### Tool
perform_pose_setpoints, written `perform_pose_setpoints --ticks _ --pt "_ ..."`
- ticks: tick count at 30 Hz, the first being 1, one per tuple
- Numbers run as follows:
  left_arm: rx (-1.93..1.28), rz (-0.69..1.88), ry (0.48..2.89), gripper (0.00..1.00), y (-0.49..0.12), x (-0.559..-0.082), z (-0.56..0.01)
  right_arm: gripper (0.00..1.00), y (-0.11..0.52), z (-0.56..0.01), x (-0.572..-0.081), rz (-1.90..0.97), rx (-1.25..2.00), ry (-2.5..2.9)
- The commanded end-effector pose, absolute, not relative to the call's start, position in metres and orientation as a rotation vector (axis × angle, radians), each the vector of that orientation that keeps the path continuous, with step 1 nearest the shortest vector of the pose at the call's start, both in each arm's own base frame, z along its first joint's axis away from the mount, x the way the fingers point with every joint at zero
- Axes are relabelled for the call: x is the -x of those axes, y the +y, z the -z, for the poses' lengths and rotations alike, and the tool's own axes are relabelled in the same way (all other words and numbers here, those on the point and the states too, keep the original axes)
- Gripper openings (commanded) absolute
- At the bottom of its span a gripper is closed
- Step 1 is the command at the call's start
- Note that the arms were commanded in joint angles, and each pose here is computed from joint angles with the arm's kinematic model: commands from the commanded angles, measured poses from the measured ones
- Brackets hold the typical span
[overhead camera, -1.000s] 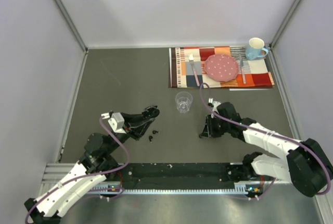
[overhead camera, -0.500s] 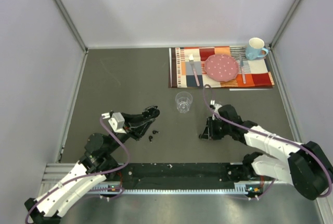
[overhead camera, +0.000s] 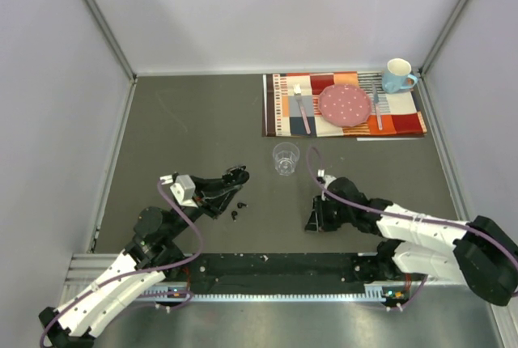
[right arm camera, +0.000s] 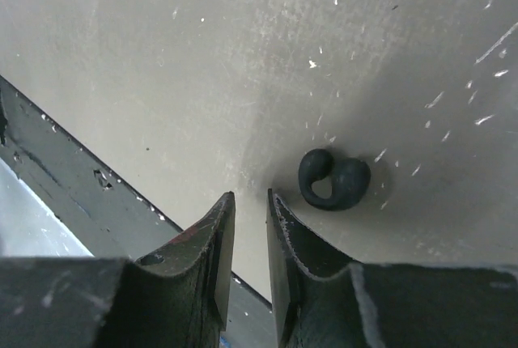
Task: Insert the wireless bluetooth earbuds into the charging case
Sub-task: Adjust the earbud at the center of the board.
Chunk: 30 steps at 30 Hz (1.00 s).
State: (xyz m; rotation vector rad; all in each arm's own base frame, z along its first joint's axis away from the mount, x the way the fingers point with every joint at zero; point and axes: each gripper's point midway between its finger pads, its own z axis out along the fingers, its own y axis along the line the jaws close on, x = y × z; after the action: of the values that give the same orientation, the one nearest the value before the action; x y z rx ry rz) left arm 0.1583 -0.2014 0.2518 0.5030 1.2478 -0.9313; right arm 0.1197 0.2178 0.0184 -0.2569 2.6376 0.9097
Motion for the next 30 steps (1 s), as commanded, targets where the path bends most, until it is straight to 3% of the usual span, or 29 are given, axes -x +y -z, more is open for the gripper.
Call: perform_pose_setpoints --ticks 1,9,22,26,30 --pt "-0.476 0.944 1.188 0.0 -0.199 -0.157 -0.267 0.23 0.226 -0.033 -0.126 -0.916 0.227 2.581" --pt "-0.467 0.928 1.183 0.0 -0.197 -0.159 -0.266 0.29 0.216 -0.11 -0.15 -0.849 0.312 2.336" --pt "-0.469 0.926 1.192 0.0 -0.198 -0.16 -0.263 0.21 0.178 -0.059 -0.15 -0.484 0.329 2.561" --pt "-0.462 0.92 1.192 0.0 -0.197 -0.161 -0.263 0.43 0.176 -0.055 -0.149 -0.476 0.268 2.578" --pt "-0.466 0.92 1.193 0.0 -0.198 -0.162 -0.264 0.48 0.183 -0.051 -0.148 -0.521 0.179 2.601"
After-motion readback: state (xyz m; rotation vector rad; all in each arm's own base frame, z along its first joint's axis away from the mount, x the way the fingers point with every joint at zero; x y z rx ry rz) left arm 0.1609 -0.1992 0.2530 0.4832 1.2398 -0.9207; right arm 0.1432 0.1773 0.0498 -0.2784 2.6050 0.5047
